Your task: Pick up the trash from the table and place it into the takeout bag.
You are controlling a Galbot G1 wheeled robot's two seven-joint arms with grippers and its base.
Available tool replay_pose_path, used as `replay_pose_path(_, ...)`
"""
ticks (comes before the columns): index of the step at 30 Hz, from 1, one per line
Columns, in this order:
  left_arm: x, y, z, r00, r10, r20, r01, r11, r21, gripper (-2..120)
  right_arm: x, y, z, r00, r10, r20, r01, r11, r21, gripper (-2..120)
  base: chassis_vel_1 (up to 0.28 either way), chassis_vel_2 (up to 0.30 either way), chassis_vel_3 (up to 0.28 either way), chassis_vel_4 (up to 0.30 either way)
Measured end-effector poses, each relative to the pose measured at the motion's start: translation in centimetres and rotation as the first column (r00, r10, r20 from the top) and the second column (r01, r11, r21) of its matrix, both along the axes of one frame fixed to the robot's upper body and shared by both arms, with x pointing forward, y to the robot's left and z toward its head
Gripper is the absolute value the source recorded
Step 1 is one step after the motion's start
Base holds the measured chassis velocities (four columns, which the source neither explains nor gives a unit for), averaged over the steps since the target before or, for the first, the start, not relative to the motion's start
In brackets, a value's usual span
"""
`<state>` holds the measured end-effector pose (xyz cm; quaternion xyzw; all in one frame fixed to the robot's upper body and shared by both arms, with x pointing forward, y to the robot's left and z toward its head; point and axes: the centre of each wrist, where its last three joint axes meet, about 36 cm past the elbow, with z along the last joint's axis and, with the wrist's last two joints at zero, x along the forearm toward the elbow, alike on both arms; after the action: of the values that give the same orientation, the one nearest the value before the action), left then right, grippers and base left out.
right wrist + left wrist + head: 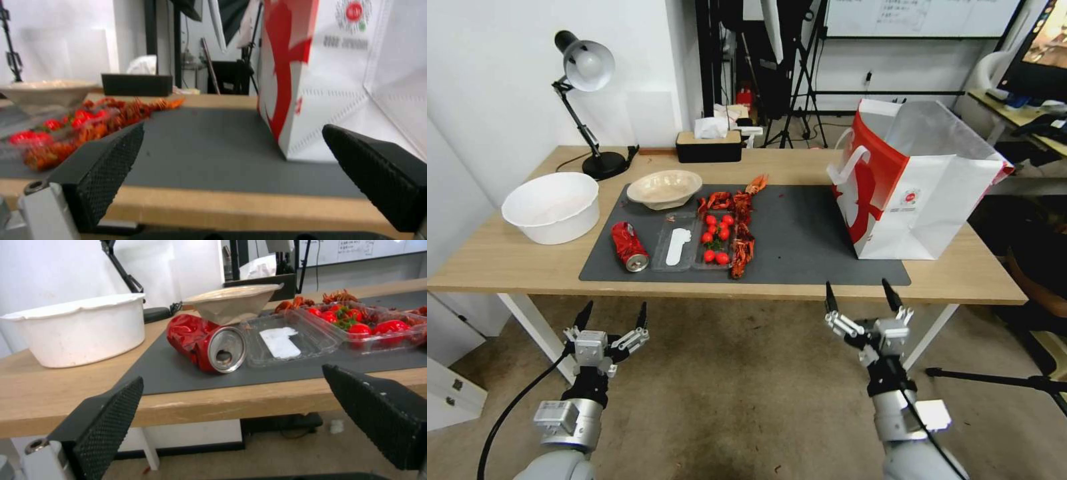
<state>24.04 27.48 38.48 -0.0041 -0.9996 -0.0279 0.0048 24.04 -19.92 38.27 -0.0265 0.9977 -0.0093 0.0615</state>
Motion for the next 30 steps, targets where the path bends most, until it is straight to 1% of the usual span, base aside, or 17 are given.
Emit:
replay_pose_path(7,0.1,0.0,-0.2,1.0,0.0,-0.002,0.0,1.0,-0.003,100,-0.3,0.1,-1.0,1.0,-0.018,-0.015,0.018,1.0,0.0,100,0.0,0.0,0.0,0.0)
replay_pose_path(15,0.2,-0.1,-0.3,1.0,0.0,-0.001,0.0,1.0,-0.006,100,-0.2,0.1,-1.0,1.0,-0.019,-0.012,0.019,1.0,0.001,100,0.0,0.0,0.0,0.0)
replay_pose_path(19,0.8,-0.1,-0.1,1.0,-0.003,0.012,0.003,1.0,-0.006,100,0.0,0.1,-0.9,1.0,-0.02,-0.007,0.02,1.0,0.002,100,0.0,0.0,0.0,0.0)
replay_pose_path(22,1.9,-0.5,0.6,1.0,-0.004,0.014,0.004,0.999,-0.044,100,0.1,0.1,-0.9,1.0,-0.021,-0.006,0.021,1.0,0.005,100,0.0,0.0,0.0,0.0)
replay_pose_path(23,1.9,-0.5,0.6,1.0,-0.004,0.014,0.004,0.999,-0.044,100,0.1,0.1,-0.9,1.0,-0.021,-0.006,0.021,1.0,0.005,100,0.0,0.0,0.0,0.0)
replay_pose_path(25,2.9,-1.2,1.3,1.0,-0.006,0.012,0.007,0.996,-0.084,100,0.2,0.2,-0.8,1.0,-0.022,-0.004,0.022,1.0,0.006,100,0.0,0.0,0.0,0.0)
replay_pose_path(26,2.9,-1.2,1.3,1.0,-0.006,0.012,0.007,0.996,-0.084,100,0.2,0.2,-0.8,1.0,-0.022,-0.004,0.022,1.0,0.006,100,0.0,0.0,0.0,0.0)
replay_pose_path(29,4.6,-2.0,1.9,1.0,0.007,-0.012,-0.009,0.989,-0.149,100,0.5,0.4,-0.6,1.0,-0.023,-0.001,0.023,1.0,0.007,100,0.0,0.0,0.0,0.0)
replay_pose_path(30,4.6,-2.0,1.9,1.0,0.007,-0.012,-0.009,0.989,-0.149,100,0.5,0.4,-0.6,1.0,-0.023,-0.001,0.023,1.0,0.007,100,0.0,0.0,0.0,0.0)
